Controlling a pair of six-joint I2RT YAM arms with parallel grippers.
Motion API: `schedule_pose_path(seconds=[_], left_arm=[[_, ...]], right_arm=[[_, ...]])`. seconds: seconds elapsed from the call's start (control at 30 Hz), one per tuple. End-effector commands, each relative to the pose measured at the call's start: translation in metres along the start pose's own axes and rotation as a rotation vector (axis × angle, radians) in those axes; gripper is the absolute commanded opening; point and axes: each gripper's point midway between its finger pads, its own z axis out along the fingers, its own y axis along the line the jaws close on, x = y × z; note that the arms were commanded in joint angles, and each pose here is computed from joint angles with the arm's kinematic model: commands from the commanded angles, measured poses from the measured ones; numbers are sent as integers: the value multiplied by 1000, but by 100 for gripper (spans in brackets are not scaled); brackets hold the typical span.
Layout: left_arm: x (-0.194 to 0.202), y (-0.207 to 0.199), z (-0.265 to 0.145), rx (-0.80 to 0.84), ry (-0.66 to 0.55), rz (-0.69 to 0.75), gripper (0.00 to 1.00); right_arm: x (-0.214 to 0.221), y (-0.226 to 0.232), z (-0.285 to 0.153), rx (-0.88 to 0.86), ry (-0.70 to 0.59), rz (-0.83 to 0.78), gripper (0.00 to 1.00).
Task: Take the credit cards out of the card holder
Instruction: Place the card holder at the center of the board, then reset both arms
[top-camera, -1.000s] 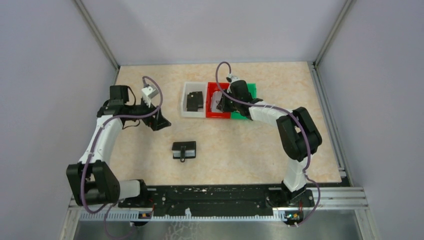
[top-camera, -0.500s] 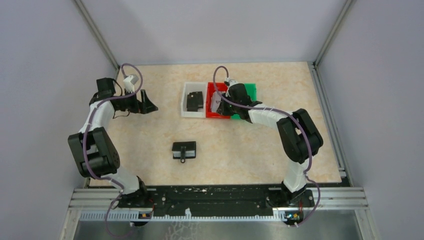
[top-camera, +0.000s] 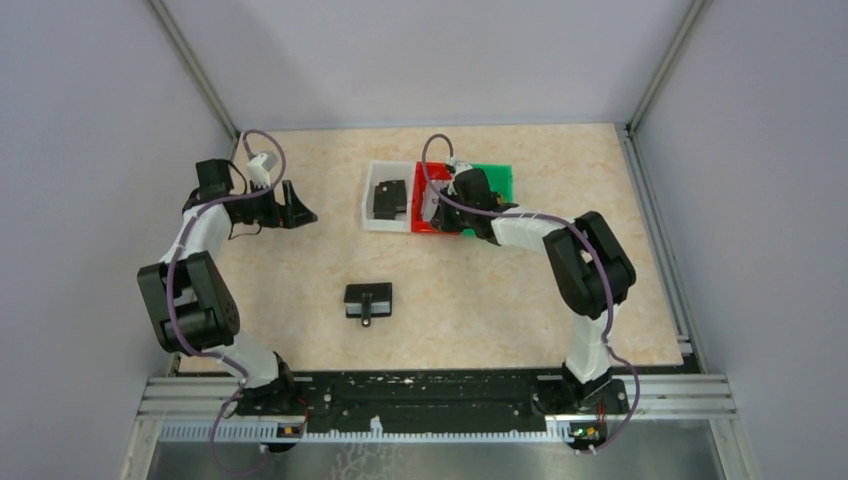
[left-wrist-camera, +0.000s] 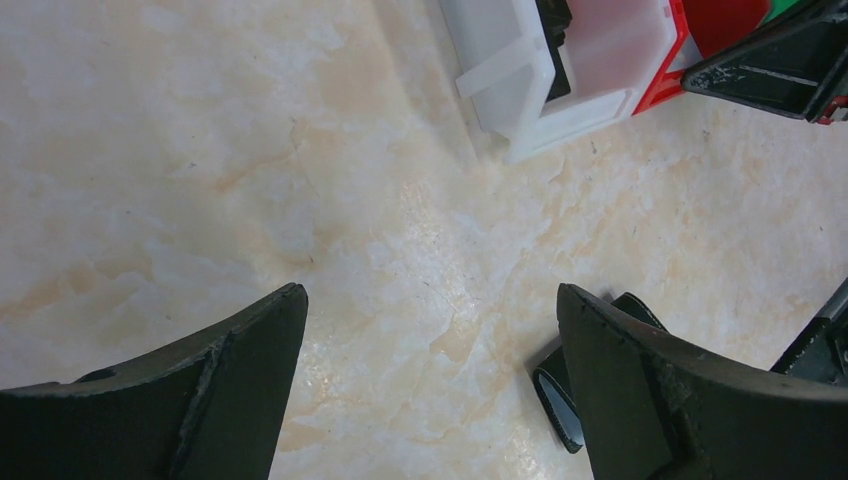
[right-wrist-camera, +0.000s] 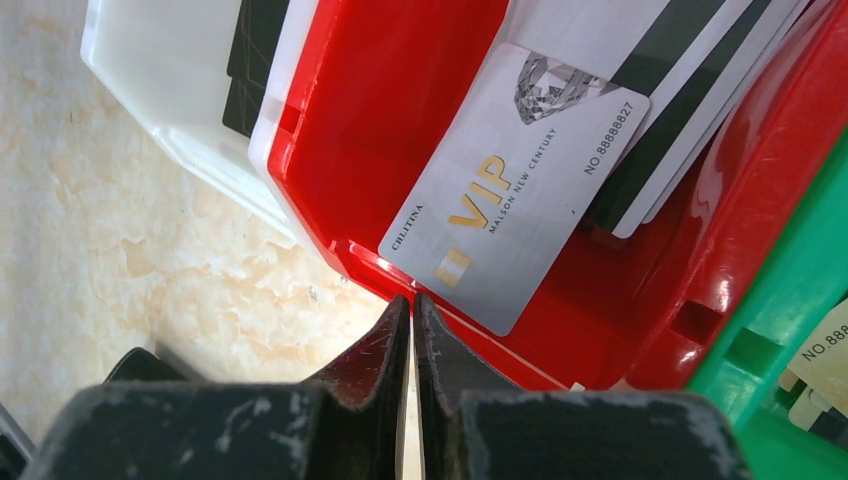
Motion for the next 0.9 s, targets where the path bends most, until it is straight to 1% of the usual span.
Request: schedule_pose_path(seconds=[0.0,0.1,0.2,0.4,0.47,0.53,0.57,0.67,0.77,0.83,0.87], left_arm=[[-4,-12,-3,47,-33,32,99],[1,-14,-2,62,-30,30,99],[6,-16,0,82,-21,24,99],[11,-17,2,95,-12,16,99],[13,-17,3,96,-16,22,99],[15,-17,4,98,-30,25,99],[17,-18,5,99,-39,27,99],[22,-17,11,98,-68,22,99],[30,-15,23,87,-66,16,99],[40,-14,33,58,-64,50,99],[44,-13,37,36,-69,79,99]], right_arm=[[-32,-8,10,18,-86,-6,4],[-39,-9,8,15,-98,-9,5],[-47,-7,3,3,-115,-16,8],[-58,-1,-8,-43,-143,-7,9],[-66,5,-15,-67,-169,-6,12],[-76,11,-26,-76,-200,-18,21],[-83,13,-33,-71,-222,-32,29],[-97,10,-63,-14,-313,-79,49],[-107,-10,-103,122,-430,-101,74],[-116,-25,-142,222,-541,-92,89],[-115,-35,-157,275,-579,-80,95]])
